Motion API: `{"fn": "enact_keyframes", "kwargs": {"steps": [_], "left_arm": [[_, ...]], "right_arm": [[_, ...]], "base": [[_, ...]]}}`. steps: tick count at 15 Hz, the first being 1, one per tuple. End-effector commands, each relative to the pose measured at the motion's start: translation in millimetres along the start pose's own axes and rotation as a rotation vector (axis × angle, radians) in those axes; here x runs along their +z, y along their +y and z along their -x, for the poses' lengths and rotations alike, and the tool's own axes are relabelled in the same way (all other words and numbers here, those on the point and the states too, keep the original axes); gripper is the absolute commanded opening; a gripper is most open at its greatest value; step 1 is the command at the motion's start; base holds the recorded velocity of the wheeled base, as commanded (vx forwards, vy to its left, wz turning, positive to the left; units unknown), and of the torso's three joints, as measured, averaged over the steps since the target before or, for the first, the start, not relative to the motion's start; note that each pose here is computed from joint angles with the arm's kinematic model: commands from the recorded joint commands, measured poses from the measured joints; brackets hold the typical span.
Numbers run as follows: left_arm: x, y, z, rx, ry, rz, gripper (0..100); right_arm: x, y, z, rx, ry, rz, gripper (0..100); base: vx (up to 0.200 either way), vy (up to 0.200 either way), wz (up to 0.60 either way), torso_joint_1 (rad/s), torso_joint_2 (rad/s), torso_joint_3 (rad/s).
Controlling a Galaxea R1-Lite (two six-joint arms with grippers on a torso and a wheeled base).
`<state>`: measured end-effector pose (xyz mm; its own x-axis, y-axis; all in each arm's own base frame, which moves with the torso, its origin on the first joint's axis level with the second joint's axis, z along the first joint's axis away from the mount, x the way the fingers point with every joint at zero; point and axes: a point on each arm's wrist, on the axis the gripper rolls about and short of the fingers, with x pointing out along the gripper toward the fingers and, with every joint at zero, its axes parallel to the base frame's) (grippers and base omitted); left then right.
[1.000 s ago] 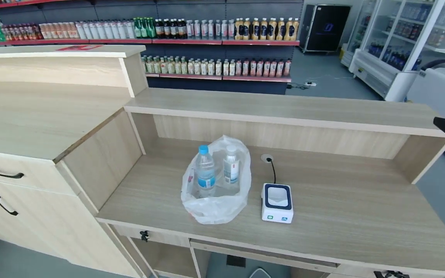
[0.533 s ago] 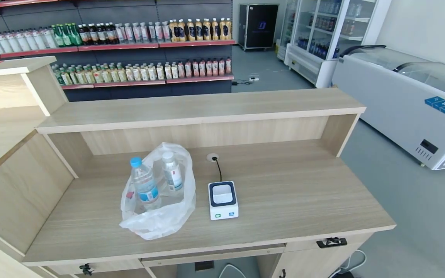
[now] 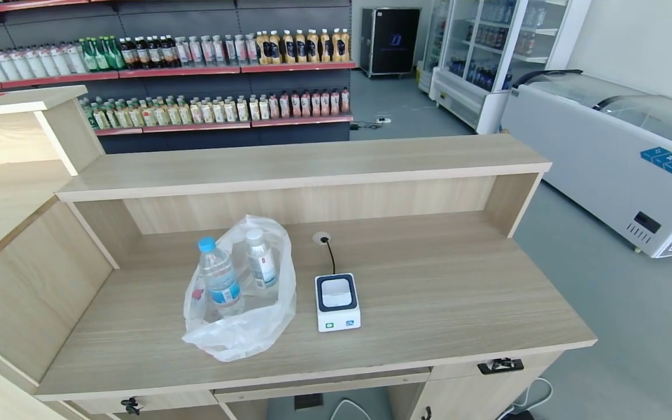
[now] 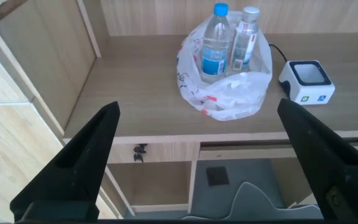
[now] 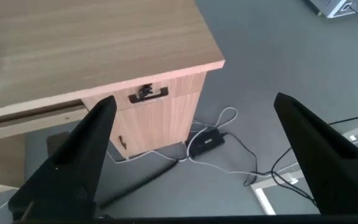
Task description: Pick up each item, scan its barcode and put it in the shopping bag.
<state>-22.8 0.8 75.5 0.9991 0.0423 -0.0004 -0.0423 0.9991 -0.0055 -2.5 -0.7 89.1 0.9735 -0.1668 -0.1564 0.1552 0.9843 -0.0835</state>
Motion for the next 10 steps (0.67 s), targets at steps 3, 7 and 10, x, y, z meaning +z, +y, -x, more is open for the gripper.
{"fn": "enact_keyframes", "kwargs": {"steps": [3, 7, 10], "left_arm": [[0.0, 0.0, 0.0, 0.001, 0.000, 0.001, 100], [0.0, 0.0, 0.0, 0.001, 0.000, 0.001, 100], [0.0, 0.0, 0.0, 0.001, 0.000, 0.001, 100]], "right_arm": [[-14.6, -1.1, 13.2, 0.092, -0.102, -0.022, 100], [-15.0, -1.4, 14.2, 0.101, -0.117, -0.019, 100], [-16.1, -1.8, 16.1, 0.109, -0.143, -0.022, 100]], "base": [[0.000, 0.000, 0.00, 0.000, 0.00, 0.000], [0.000, 0.000, 0.00, 0.000, 0.00, 0.000], [0.000, 0.000, 0.00, 0.000, 0.00, 0.000]]}}
